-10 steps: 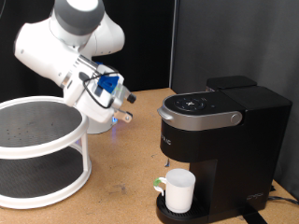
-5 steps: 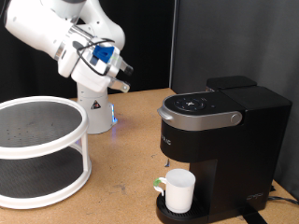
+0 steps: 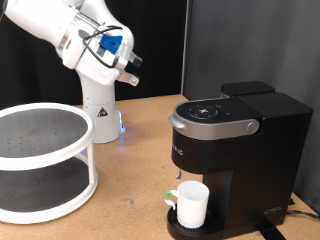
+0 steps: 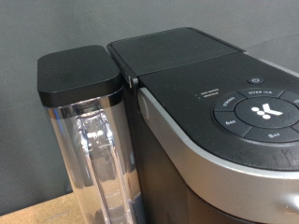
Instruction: Make a cup of coffee with the keurig machine
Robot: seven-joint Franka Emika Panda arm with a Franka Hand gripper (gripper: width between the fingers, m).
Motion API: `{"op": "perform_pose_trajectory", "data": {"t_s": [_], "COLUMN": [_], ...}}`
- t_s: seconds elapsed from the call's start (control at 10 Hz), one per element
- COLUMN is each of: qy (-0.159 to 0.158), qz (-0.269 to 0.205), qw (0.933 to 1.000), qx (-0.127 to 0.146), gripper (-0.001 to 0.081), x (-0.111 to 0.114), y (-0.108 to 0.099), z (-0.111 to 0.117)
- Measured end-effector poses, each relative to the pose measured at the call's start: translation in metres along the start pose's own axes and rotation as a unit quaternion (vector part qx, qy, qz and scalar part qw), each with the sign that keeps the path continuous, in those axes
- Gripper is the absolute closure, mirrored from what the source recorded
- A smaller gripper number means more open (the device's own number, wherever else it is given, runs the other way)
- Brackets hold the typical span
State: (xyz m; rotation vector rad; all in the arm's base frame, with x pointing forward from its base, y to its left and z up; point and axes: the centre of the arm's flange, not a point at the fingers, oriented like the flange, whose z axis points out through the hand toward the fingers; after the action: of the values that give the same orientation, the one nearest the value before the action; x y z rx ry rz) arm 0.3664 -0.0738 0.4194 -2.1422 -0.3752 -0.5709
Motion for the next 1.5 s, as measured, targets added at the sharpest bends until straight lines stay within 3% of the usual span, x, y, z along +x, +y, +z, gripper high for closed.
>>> {"op": "perform_pose_trajectory", "data": {"t_s": [0.3, 0.6, 0.7, 0.8, 1.0, 1.2, 1.5], "qy": [-0.022, -0.110, -0.150, -0.167, -0.177, -0.178, -0.175], "qz": [-0.020, -0.044, -0.057, -0.057, -0.051, -0.097, -0.147], "qw": [0.9994, 0.9925, 0.9867, 0.9839, 0.9825, 0.9790, 0.9717], "qx": [-0.016, -0.029, -0.027, -0.025, -0.026, -0.018, -0.060], "gripper": [0.0001, 0.0001, 0.0001, 0.0001, 0.0001, 0.0001, 0.0001], "x": [0.019, 0.052, 0.061, 0.074, 0.081, 0.082, 0.105], "y": [-0.014, -0.039, -0.046, -0.052, -0.048, -0.049, -0.060], "z": [0.004, 0.012, 0.016, 0.020, 0.027, 0.028, 0.035]}}
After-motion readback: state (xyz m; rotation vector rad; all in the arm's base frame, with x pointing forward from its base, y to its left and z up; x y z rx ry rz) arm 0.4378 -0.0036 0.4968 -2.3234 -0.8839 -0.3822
